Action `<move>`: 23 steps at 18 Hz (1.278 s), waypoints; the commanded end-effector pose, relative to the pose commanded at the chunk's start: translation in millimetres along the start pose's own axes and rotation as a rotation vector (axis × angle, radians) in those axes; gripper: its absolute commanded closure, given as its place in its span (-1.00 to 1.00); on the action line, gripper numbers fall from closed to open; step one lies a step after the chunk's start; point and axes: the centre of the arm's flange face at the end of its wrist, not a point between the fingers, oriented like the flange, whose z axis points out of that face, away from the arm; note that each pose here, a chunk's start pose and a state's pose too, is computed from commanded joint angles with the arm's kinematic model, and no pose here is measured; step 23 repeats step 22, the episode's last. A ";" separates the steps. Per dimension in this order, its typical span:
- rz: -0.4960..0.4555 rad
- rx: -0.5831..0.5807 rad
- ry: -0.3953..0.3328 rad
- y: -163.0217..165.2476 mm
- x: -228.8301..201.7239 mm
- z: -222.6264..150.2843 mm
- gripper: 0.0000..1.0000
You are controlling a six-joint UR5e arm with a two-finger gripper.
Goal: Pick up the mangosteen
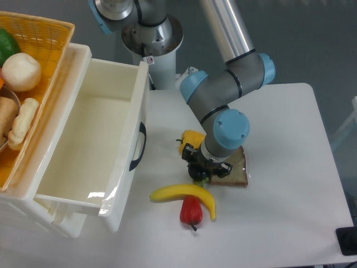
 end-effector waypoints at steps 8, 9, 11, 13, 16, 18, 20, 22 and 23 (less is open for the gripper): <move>0.131 0.098 -0.116 -9.3 -53.3 -66.9 0.43; 0.145 0.098 -0.126 -10.1 -56.5 -71.0 0.43; 0.153 0.099 -0.149 -1.8 -68.8 -82.1 0.47; 0.210 0.079 -0.182 2.5 -77.5 -93.0 0.47; 0.304 -0.001 -0.230 5.8 -91.8 -96.0 0.46; 0.300 -0.004 -0.241 8.1 -97.0 -100.6 0.47; 0.294 0.006 -0.256 10.6 -101.0 -110.2 0.47; 0.292 0.007 -0.262 10.9 -100.1 -114.2 0.47; 0.292 0.007 -0.262 10.9 -100.1 -114.2 0.47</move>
